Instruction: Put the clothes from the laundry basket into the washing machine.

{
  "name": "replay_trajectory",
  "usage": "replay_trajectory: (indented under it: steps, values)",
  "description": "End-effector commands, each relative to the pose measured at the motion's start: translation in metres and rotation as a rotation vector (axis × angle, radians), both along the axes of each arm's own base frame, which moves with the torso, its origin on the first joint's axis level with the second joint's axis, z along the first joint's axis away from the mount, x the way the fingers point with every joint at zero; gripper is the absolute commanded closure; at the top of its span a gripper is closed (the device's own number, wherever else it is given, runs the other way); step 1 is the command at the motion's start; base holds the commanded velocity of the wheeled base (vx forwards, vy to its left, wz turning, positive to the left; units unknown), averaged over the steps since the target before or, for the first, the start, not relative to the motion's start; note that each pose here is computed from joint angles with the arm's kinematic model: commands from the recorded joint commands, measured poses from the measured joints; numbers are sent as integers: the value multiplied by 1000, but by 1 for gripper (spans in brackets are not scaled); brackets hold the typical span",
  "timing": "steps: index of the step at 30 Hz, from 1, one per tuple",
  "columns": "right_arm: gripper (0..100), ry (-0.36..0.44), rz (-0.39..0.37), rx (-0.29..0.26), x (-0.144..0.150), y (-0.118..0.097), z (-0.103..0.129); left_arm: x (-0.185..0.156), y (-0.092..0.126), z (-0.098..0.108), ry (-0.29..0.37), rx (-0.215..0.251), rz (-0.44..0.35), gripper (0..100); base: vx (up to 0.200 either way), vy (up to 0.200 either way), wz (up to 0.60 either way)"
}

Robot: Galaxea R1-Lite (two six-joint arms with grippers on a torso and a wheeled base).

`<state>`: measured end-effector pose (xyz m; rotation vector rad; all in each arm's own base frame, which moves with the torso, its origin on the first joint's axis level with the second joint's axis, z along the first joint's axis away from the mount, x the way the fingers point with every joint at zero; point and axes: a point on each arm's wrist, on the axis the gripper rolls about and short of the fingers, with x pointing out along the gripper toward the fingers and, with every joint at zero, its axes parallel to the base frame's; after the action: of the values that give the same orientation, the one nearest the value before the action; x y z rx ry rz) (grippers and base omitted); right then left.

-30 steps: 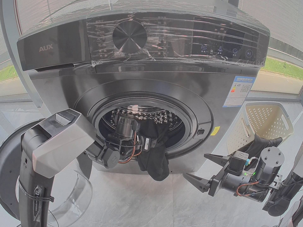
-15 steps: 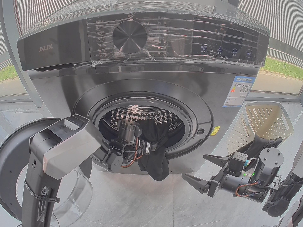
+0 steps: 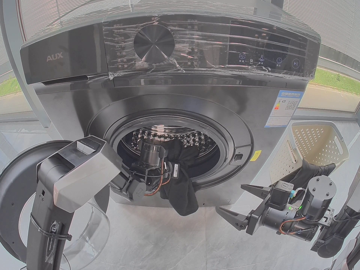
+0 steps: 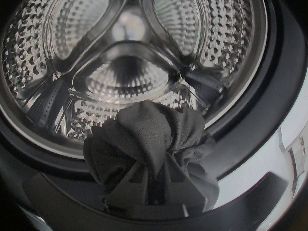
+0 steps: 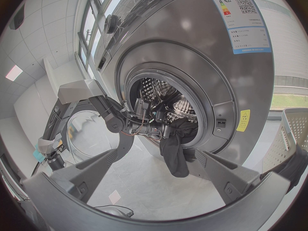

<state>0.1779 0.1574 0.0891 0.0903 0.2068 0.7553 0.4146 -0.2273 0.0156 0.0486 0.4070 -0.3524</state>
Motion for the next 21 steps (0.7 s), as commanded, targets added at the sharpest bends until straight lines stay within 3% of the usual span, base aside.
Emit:
replay_trajectory:
  steps: [1,8,15,16,21]
  values:
    - [0,3,2,-2,0,1,-1,10,-9,20,-91,-80,7,100,0,0,0]
    - [0,4,3,-1,0,0,-1,32,-16,48,-229,-174,56,100,0,0,0]
    - [0,4,3,-1,0,0,-1,31,-15,48,-246,-182,56,100,0,0,0]
    - [0,4,3,-1,0,0,-1,31,-15,47,-246,-184,56,0,0,0,0]
    - [0,5,1,0,0,0,-1,26,-13,42,-227,-174,52,0,0,0,0]
